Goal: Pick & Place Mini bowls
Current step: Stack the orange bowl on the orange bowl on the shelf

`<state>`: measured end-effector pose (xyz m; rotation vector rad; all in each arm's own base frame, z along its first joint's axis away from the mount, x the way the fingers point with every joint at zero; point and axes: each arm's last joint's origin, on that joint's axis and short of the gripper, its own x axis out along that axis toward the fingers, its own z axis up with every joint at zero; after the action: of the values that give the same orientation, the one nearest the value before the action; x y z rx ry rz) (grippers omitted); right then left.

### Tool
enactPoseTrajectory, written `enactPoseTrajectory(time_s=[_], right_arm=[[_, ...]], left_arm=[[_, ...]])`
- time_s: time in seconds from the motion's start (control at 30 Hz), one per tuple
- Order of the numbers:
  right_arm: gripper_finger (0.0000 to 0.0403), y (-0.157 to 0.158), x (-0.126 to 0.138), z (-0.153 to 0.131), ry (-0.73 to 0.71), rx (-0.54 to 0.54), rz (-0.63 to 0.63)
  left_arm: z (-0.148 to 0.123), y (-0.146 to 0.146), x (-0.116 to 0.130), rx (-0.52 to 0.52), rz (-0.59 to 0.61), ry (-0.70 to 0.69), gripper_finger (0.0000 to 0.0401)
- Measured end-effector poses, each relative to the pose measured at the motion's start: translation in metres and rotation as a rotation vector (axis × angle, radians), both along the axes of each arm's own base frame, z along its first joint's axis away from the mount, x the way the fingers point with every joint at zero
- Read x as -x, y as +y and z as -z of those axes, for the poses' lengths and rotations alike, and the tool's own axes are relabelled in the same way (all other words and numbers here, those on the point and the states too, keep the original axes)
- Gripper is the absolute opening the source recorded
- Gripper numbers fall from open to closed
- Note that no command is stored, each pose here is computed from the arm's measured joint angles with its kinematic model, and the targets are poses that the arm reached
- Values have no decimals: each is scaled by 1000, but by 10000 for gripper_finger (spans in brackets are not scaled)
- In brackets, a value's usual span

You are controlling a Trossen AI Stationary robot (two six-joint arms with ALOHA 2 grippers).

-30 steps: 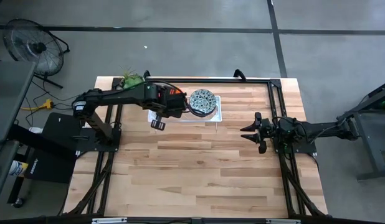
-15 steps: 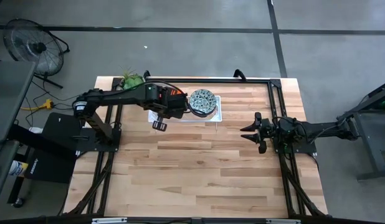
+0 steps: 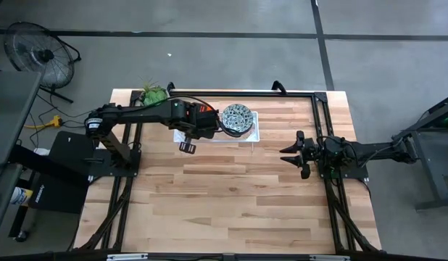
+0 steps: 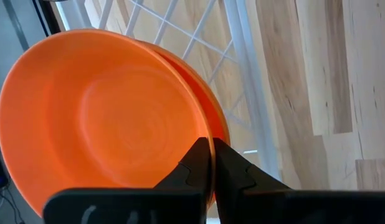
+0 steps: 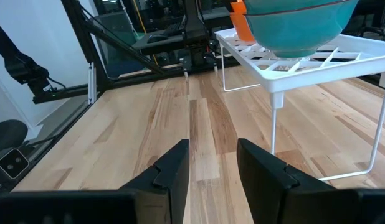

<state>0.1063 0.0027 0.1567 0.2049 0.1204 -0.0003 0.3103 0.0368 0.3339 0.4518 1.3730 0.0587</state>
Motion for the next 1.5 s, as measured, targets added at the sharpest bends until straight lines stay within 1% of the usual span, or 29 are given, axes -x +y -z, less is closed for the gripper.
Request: enactPoseTrajectory(time_s=[0.13, 0.27, 0.47, 0.63, 0.73, 0.93, 1.03, 1.13, 1.5], right_arm=[[122, 0, 0, 0, 0, 0, 0], [122, 0, 0, 0, 0, 0, 0], [122, 0, 0, 0, 1, 0, 0], [122, 0, 0, 0, 1, 0, 0], [122, 0, 0, 0, 0, 0, 0], [122, 0, 0, 0, 0, 0, 0], [122, 0, 0, 0, 1, 0, 0], [122, 0, 0, 0, 1, 0, 0], [122, 0, 0, 0, 0, 0, 0]], left_arm=[[0, 0, 0, 1, 0, 1, 18], [-4, 0, 3, -20, -1, -5, 34], [-16, 0, 10, -34, 0, -37, 44], [-16, 0, 10, -41, 17, -26, 58], [-16, 0, 10, -46, 33, -22, 79], [-16, 0, 10, -63, 61, -11, 134], [-16, 0, 10, -68, 70, -10, 150], [-17, 0, 10, -68, 69, -10, 155], [-32, -1, 26, -94, 62, -51, 156]])
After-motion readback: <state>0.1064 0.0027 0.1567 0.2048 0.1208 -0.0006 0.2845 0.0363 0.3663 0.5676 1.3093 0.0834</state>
